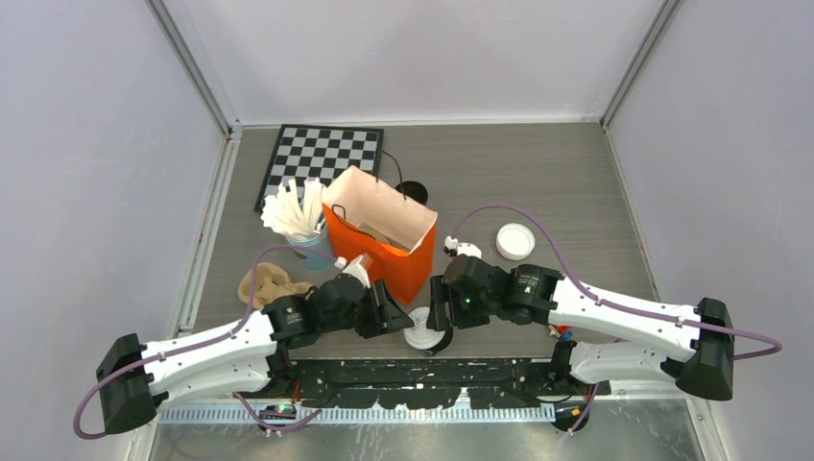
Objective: Pack the takeout coffee
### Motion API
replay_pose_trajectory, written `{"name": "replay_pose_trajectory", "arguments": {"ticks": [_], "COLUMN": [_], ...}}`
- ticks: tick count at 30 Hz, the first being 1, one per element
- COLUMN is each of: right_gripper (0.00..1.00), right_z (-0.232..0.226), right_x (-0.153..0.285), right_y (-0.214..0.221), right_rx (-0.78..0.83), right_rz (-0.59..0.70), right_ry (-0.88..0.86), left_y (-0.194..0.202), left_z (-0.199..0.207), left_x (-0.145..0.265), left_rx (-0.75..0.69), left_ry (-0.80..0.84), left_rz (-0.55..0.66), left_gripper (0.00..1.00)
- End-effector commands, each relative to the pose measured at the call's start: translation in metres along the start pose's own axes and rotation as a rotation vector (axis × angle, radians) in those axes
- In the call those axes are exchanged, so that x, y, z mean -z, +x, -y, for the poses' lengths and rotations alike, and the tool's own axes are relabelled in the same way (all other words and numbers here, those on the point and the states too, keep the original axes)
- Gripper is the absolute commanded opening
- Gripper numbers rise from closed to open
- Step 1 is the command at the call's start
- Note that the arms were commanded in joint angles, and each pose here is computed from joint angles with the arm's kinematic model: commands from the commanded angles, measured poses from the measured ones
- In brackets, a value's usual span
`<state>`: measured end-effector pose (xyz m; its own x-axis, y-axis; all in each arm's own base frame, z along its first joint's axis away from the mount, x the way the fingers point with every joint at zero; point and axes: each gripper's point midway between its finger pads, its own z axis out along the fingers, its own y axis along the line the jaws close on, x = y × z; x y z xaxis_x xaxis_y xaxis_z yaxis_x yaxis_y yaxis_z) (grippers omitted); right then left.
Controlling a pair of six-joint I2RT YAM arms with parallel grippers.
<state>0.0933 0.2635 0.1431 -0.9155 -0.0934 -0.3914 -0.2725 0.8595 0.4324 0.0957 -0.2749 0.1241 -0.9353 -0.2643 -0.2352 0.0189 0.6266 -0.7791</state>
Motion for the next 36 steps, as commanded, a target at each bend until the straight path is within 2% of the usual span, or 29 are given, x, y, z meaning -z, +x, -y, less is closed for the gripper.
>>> {"name": "replay_pose_trajectory", "arguments": {"ticks": [1,8,25,32,36], "right_gripper": [0.68,0.68,0.59,0.56,0.57], "right_z": [0.001,0.011,0.021,0.017,0.018], "right_x": [0.0,-0.006,-0.015,-0.012,-0.011], "right_y": [-0.009,-0.005,0.003,0.001,0.001], "right_rx": [-0.073,-0.079,-0.118,-0.108,-0.109], "right_rz": [0.04,0.017,-0.002,0.008,0.012], "right_ry": [-0.008,0.028,0.003,-0.015,-0.016], "left_y": [0.0,0.0,0.002,0.004,0.004], "left_z": [0.008,0.009,0.023,0.026,0.03], "left_x": [-0.005,-0.013,-0.013,-0.017,-0.018], "left_rx": [-0.034,-0.067,-0.082,-0.091,-0.098], "left_ry": [0.034,0.012,0.066,0.068,0.072], "left_rz": [-0.012,-0.029,-0.047,-0.065,-0.07], "left_gripper": [0.48,0.48,0.43,0.33,0.3]}}
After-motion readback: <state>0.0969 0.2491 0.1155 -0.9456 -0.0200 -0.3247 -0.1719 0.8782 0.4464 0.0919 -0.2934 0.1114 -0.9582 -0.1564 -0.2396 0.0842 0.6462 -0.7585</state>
